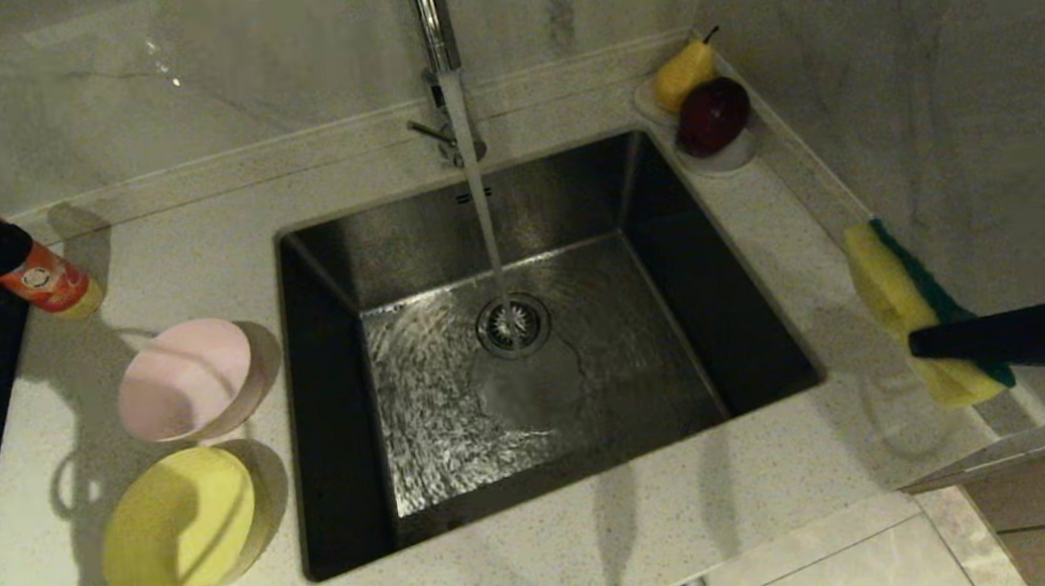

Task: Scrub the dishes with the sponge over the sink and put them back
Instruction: Place the bowl on the table, then wash the bowl

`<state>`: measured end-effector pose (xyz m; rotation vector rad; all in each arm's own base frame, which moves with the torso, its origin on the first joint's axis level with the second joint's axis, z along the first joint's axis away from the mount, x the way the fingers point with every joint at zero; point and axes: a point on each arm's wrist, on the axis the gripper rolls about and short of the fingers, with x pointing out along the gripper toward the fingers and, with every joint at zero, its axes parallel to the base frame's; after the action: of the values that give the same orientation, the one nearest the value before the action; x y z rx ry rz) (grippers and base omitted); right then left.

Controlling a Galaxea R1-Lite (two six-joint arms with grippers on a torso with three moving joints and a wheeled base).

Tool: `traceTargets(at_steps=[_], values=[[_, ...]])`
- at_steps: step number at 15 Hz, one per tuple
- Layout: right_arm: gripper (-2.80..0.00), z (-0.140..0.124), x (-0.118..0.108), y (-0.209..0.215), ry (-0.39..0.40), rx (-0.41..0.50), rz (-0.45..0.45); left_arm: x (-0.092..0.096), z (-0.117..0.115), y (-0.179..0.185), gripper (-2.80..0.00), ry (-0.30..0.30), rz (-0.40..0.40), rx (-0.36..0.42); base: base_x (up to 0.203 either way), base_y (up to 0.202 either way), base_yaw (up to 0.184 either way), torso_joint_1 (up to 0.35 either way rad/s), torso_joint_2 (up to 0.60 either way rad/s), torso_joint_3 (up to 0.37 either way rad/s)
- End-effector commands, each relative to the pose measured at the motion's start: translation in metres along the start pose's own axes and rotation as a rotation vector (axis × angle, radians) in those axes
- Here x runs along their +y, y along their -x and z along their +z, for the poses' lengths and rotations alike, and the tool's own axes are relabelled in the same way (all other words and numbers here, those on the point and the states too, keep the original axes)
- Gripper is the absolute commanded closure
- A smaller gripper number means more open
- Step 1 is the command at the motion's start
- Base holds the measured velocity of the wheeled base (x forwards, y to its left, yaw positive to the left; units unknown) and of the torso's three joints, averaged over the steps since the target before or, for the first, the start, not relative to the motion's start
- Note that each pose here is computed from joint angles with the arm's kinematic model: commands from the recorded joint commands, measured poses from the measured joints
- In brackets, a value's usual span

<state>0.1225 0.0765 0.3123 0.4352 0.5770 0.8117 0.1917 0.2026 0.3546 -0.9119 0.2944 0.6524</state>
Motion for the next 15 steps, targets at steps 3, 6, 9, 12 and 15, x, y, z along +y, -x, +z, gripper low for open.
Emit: traceTargets(at_steps=[3, 6, 9, 12, 15], values=[[0.0, -0.002, 0.002, 0.007, 0.0, -0.013, 0.004, -0.03, -0.059, 0.071, 0.0, -0.353, -0.174, 0.159, 0.0, 0.0, 0.0, 0.0, 0.0, 0.0], [0.0, 0.002, -0.002, 0.011, -0.008, -0.051, -0.031, -0.031, -0.097, 0.074, 0.0, -0.506, -0.235, 0.313, 0.0, 0.0, 0.0, 0.0, 0.0, 0.0], [0.0, 0.003, -0.004, 0.013, -0.017, -0.063, -0.047, -0.026, -0.119, 0.062, 0.0, -0.548, -0.239, 0.424, 0.0, 0.0, 0.0, 0.0, 0.0, 0.0], [0.0, 0.003, -0.005, 0.012, -0.021, -0.061, -0.052, -0.017, -0.132, 0.041, -2.8, -0.589, -0.212, 0.515, 0.0, 0.0, 0.0, 0.0, 0.0, 0.0], [0.0, 0.007, -0.013, 0.005, -0.041, -0.054, -0.085, -0.003, -0.145, 0.013, -2.8, -0.585, -0.188, 0.556, 0.0, 0.0, 0.0, 0.0, 0.0, 0.0]])
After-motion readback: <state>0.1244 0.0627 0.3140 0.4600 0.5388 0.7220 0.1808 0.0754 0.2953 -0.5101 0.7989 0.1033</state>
